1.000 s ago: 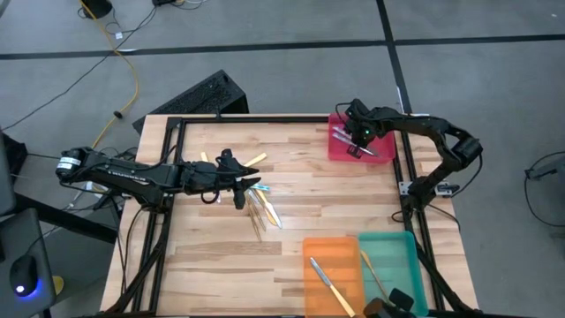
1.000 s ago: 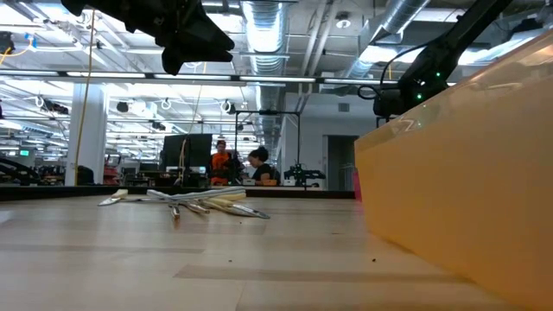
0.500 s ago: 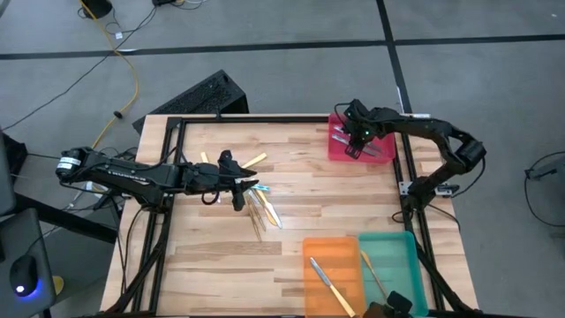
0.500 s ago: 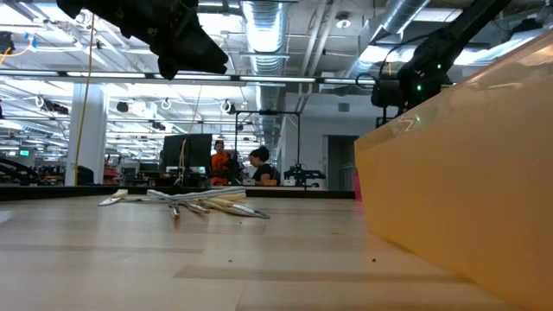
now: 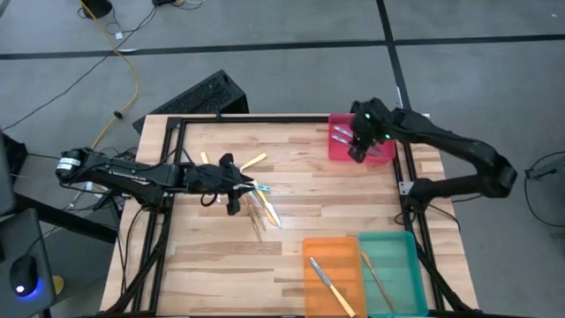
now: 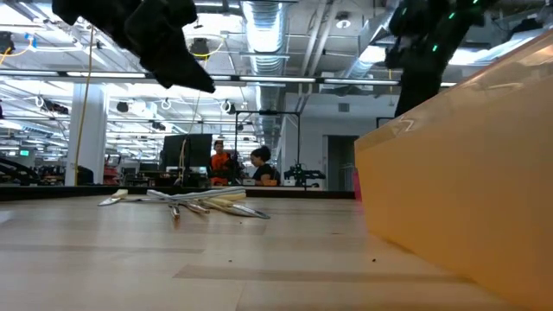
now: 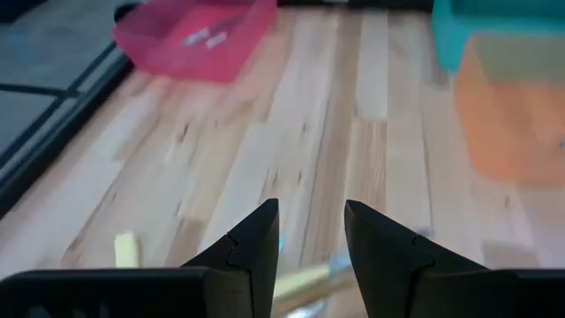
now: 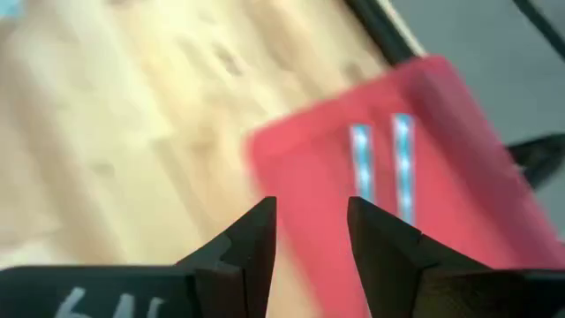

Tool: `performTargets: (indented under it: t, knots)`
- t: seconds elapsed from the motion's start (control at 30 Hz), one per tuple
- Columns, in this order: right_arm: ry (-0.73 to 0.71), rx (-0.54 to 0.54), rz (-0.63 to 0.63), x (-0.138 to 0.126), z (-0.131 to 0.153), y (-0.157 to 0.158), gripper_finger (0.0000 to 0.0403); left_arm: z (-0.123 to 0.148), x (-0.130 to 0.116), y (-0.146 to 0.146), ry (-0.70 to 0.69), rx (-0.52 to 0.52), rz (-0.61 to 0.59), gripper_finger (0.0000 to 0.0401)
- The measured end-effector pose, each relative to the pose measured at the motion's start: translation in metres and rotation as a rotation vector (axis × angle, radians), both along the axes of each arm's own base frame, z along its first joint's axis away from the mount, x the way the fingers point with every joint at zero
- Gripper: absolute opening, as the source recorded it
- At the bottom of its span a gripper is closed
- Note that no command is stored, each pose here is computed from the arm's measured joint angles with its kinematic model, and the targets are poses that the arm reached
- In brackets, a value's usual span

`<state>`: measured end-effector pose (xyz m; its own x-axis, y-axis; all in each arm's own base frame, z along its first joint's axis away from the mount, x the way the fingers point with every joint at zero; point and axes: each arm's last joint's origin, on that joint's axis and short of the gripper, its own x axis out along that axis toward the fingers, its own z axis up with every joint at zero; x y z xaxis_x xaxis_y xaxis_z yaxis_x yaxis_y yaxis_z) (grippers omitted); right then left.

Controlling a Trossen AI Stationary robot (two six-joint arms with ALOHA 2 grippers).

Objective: Sort silverware by color (type)
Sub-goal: Put the gold knife into the blue bin

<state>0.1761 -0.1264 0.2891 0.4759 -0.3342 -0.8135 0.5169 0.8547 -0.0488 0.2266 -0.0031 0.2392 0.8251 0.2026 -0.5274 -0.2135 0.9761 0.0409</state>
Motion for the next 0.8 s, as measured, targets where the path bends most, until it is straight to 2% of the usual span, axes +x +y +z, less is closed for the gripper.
performTargets:
  t: [0.17, 0.33, 0.6, 0.8]
  knots:
    - [-0.117, 0.018, 0.059, -0.006, 0.021, 0.040, 0.0166, -0.007, -0.004, 0.000, 0.090, 0.015, -0.012, 0.0116]
    - [-0.195, 0.060, 0.116, -0.004, 0.029, 0.071, 0.0166, -0.010, -0.006, 0.000, 0.127, 0.020, -0.013, 0.0116]
    - [-0.152, 0.030, 0.165, 0.008, 0.018, 0.110, 0.0166, -0.018, -0.002, 0.000, 0.176, 0.073, -0.047, 0.0116]
    - [-0.124, 0.018, 0.197, 0.019, 0.011, 0.136, 0.0166, -0.036, 0.010, -0.003, 0.263, 0.073, -0.181, 0.0116]
